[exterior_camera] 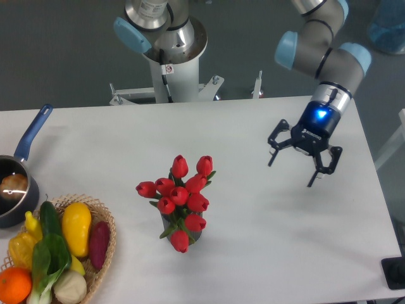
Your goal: Insert the flowers into the vase
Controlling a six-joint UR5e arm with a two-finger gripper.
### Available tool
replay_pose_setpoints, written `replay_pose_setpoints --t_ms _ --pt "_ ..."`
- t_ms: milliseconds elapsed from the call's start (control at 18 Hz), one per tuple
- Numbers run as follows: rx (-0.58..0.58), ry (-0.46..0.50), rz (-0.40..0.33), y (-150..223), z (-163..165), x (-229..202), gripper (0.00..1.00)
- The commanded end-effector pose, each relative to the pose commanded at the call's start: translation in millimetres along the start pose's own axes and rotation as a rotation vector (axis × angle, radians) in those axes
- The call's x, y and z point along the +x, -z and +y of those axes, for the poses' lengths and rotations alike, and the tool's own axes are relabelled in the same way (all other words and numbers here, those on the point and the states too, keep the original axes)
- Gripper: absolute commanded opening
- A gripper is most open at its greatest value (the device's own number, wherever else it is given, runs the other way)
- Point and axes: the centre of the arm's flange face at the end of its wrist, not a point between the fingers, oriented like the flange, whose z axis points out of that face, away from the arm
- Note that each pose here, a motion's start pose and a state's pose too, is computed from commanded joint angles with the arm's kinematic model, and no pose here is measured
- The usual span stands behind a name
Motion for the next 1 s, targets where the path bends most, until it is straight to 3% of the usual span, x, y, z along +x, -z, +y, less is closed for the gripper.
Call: replay_pose_setpoints --t_ms 222,556,1000 --pt "-0.218 -0.073 -0.033 1 -12 -19 1.00" --pt "-0.590 -0.184 -0.035 -40 -26 -32 1.00" --pt "-0.728 -0.199 -0.063 -35 -20 -47 1.00"
